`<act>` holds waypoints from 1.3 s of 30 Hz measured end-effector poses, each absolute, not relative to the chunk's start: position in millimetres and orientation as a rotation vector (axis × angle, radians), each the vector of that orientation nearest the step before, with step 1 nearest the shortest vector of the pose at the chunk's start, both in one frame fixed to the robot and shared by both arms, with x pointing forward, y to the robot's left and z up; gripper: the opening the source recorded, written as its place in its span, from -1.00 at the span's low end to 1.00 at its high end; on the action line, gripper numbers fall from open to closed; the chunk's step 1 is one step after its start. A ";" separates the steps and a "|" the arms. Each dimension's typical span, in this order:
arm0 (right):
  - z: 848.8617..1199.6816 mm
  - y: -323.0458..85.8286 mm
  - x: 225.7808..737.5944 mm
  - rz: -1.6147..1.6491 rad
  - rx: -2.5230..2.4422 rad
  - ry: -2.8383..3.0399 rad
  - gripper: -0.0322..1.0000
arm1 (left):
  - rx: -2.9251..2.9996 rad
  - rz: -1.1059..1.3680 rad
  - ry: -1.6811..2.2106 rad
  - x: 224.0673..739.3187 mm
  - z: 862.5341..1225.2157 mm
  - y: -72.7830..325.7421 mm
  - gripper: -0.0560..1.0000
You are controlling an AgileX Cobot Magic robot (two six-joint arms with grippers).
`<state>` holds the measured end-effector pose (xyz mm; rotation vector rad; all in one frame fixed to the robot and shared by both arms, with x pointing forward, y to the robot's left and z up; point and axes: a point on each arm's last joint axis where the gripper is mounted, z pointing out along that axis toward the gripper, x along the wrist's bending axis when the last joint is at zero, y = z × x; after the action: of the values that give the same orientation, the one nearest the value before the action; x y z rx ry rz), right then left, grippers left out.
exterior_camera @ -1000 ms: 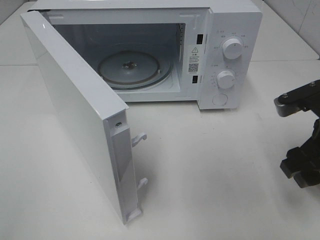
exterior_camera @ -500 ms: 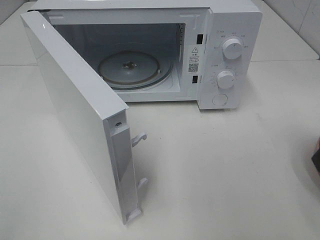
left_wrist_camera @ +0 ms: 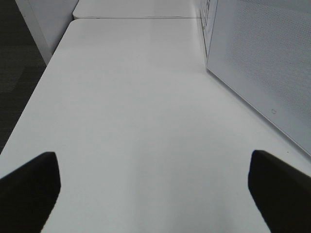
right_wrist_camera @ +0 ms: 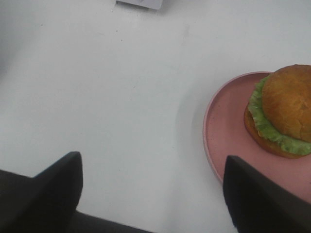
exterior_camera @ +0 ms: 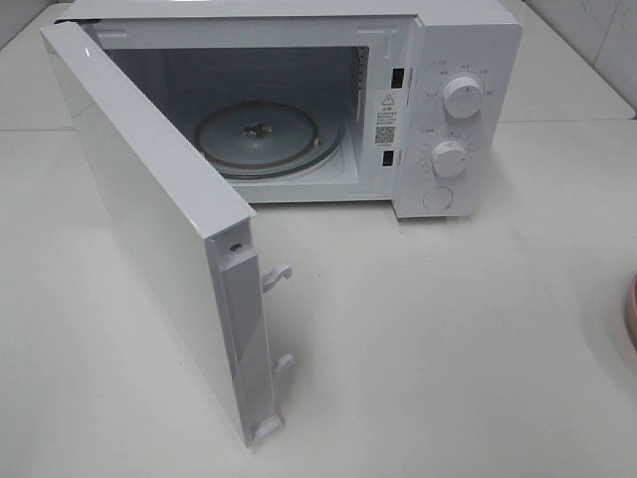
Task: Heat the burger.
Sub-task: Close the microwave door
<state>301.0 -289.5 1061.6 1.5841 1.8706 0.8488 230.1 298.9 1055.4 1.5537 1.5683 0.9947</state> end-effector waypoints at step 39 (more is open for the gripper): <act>1058.4 -304.4 237.7 1.034 1.492 1.488 0.54 | 1.554 0.995 1.568 230.1 1055.4 298.9 0.95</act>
<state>237.7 -304.4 1058.4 1.4917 1.4883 1.0344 230.1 298.9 1055.4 1.5537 1.5683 0.9947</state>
